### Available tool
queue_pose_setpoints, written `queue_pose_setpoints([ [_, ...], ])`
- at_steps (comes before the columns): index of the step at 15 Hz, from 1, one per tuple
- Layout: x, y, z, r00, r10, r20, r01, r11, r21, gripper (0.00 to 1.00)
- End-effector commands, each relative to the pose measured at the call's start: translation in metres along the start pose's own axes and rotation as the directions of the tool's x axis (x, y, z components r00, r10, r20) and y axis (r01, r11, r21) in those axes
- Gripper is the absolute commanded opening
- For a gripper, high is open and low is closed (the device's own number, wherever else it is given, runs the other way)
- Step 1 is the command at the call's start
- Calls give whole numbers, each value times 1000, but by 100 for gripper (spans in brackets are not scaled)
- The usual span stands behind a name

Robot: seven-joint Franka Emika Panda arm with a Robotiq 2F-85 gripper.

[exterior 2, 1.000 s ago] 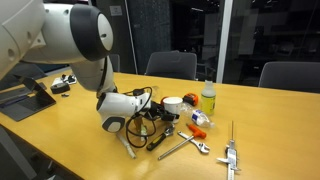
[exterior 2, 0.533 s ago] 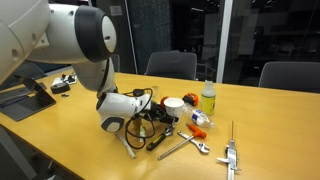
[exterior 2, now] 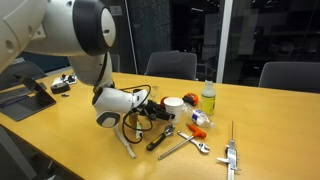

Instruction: Pick up the cup and put it upright on the table

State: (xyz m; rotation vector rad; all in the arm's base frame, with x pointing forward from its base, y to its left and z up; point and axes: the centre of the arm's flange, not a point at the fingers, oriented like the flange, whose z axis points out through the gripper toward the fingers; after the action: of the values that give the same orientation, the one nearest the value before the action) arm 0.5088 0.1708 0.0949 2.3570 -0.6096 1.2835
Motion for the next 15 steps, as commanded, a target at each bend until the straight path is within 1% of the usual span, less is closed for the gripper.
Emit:
queue_pose_setpoints([
  [1,29,2,-36,997,-39,70,39,999,8,100],
  [6,47,14,-77,988,-66,143,70,997,-18,100],
  [7,53,19,-89,984,-70,162,75,997,-28,100],
  [8,58,25,-102,976,-84,199,91,996,-27,100],
  [9,63,31,-119,959,-112,261,121,993,-19,100],
  [10,66,36,-129,942,-137,306,147,989,-9,100],
  [11,73,45,-154,925,-156,347,154,988,35,100],
  [12,77,51,-168,905,-175,387,167,985,54,100],
  [15,95,72,-217,841,-241,484,189,970,156,100],
])
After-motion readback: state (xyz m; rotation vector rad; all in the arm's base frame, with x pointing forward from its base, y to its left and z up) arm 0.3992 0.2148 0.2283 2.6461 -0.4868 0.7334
